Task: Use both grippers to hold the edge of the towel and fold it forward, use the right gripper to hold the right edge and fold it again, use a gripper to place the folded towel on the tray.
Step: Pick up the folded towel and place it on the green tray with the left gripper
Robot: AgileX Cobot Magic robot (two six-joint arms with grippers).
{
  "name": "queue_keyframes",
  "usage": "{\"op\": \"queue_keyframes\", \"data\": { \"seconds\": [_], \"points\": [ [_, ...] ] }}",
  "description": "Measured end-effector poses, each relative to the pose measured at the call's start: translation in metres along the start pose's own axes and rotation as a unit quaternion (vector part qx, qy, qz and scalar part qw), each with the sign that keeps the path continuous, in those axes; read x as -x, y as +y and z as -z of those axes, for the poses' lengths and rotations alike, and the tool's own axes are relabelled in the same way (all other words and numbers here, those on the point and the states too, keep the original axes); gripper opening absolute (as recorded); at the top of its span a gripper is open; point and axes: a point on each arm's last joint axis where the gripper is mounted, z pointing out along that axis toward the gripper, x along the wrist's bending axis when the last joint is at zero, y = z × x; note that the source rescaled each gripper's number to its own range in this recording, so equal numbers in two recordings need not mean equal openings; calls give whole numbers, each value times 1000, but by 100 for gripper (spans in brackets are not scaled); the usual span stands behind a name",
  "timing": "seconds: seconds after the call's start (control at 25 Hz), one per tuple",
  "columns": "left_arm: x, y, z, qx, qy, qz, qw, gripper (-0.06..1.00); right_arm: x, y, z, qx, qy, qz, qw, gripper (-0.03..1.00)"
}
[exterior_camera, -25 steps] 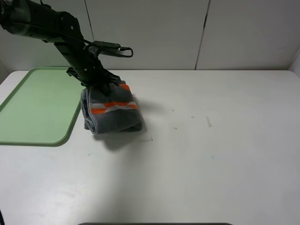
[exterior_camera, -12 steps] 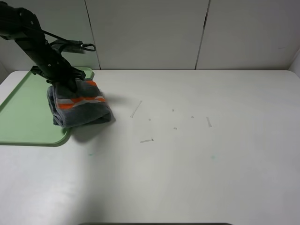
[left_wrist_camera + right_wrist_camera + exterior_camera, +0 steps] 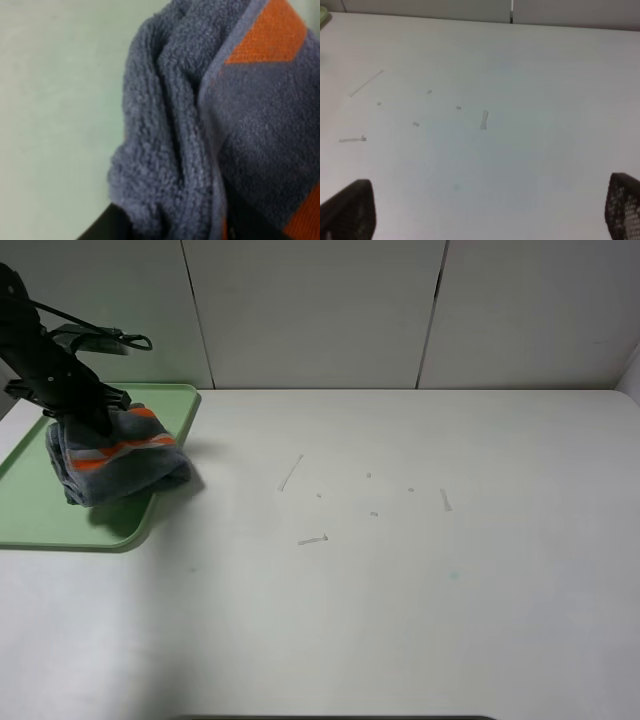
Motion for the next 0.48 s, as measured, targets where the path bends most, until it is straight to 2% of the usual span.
{"op": "queue_keyframes", "data": {
  "seconds": [0.48],
  "points": [
    [-39, -10, 1, -4, 21, 35, 999, 26, 0, 0, 0, 0, 0, 0, 1000, 100]
  ]
}}
